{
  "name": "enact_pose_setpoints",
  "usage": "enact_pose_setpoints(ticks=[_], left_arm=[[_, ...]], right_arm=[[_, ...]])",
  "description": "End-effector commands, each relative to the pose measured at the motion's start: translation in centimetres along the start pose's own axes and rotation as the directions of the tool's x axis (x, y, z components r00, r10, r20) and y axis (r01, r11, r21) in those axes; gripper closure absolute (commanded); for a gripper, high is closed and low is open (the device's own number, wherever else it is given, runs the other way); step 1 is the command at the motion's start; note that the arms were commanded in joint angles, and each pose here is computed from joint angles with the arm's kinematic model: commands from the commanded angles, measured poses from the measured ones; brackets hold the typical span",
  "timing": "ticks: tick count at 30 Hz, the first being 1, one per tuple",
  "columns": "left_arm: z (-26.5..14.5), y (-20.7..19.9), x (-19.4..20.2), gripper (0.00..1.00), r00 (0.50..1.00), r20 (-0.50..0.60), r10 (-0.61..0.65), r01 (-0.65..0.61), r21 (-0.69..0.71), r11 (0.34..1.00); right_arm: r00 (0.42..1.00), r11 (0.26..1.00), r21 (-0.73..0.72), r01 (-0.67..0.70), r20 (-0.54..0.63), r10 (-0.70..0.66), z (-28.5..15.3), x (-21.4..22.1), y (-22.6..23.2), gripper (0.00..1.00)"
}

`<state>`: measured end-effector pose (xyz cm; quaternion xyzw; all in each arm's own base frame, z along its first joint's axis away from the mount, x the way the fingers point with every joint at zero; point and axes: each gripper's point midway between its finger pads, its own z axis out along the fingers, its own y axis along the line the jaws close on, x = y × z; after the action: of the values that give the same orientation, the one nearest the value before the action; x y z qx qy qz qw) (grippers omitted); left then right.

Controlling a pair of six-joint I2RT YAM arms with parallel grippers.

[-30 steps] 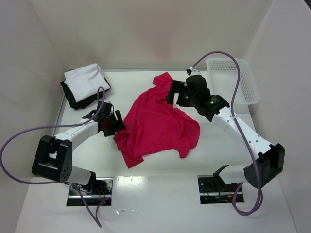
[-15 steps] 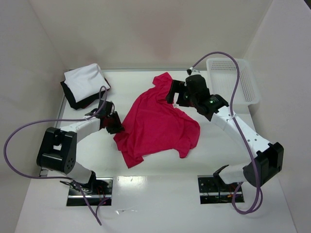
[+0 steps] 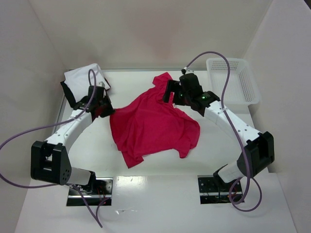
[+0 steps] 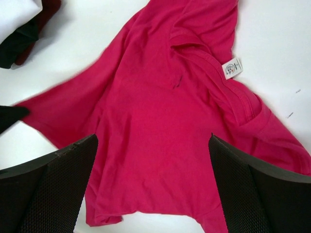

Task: Fold and stack the t-shirts
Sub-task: Flatten out the tshirt

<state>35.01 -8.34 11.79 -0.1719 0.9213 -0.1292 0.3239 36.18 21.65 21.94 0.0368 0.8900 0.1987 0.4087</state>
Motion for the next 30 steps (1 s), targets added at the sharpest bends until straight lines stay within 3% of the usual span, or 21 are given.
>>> enact_pose_setpoints(ticks=[1,11,20,30], left_arm=[[-1.3,0.9,-2.9,1.0,0.995,0.078,0.063,-0.059,-0.043,0.997],[-1.4,1.4,-5.7,1.0,0.981,0.137,0.14,-0.127,-0.1,0.987],[-0.3,4.1,-7.2,1.0,0.985,0.143,0.094,-0.067,-0.182,0.981],[0.8,3.9,-9.9,1.0,0.981,0.19,0.045,-0.016,-0.153,0.988]], right_arm=[[0.993,0.999,-0.051,0.007,0.118,-0.001,0.0,-4.2,1.9,0.0],[0.99,0.998,-0.052,0.022,0.139,-0.015,2.8,-5.4,2.4,0.0],[0.993,0.999,-0.012,0.042,0.111,-0.041,7.1,-5.8,1.6,0.0],[0.992,0.998,0.057,0.041,0.116,-0.047,13.7,-7.5,-1.9,0.0]])
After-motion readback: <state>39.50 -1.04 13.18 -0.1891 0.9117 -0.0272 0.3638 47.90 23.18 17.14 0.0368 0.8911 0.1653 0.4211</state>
